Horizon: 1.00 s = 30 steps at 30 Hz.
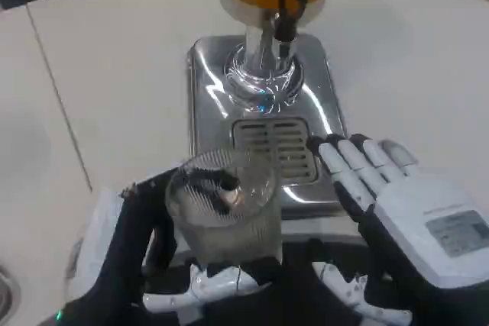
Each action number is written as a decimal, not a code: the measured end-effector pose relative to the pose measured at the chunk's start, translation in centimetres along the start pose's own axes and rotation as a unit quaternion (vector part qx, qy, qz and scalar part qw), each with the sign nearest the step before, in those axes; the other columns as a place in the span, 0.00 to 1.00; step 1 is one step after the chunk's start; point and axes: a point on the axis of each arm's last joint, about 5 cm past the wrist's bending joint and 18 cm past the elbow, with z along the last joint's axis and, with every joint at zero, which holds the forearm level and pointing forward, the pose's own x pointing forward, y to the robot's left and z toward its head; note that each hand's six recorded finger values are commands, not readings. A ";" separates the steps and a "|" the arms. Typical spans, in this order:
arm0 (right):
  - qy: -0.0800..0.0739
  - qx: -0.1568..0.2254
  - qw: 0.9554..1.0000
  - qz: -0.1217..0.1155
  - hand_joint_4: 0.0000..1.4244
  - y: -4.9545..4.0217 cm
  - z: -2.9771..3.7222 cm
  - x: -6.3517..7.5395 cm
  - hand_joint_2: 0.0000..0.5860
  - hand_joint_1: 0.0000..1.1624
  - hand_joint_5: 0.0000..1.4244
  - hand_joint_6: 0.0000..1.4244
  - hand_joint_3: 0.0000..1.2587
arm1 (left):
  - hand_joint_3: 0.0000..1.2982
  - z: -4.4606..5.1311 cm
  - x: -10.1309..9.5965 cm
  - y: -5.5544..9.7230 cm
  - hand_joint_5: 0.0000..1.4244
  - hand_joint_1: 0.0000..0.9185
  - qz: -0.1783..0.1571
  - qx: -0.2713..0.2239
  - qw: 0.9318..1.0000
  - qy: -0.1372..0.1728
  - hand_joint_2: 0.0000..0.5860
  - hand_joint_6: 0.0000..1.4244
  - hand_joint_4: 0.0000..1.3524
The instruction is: Grasp the cup under the faucet to collect the drink, then remove the cup.
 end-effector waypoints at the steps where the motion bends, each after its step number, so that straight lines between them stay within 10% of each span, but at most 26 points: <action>1: 0.001 0.002 1.000 0.000 0.00 0.04 0.01 0.0 0.87 0.25 0.00 0.00 0.00 | 0.93 0.01 0.1 0.0 1.00 0.64 0.000 0.000 1.000 -0.002 0.04 1.00 0.80; 14: 0.024 0.010 1.000 0.009 0.00 0.52 0.31 -0.5 0.87 0.27 0.00 0.00 0.00 | 0.93 -0.33 0.4 -0.6 1.00 0.64 -0.004 0.004 1.000 0.009 0.04 1.00 0.80; 30: 0.072 0.011 0.997 0.023 0.00 -0.23 0.57 -1.8 0.87 0.28 0.00 0.00 0.00 | 0.93 -3.15 8.0 -6.1 1.00 0.64 0.028 0.012 0.999 0.012 0.04 1.00 0.80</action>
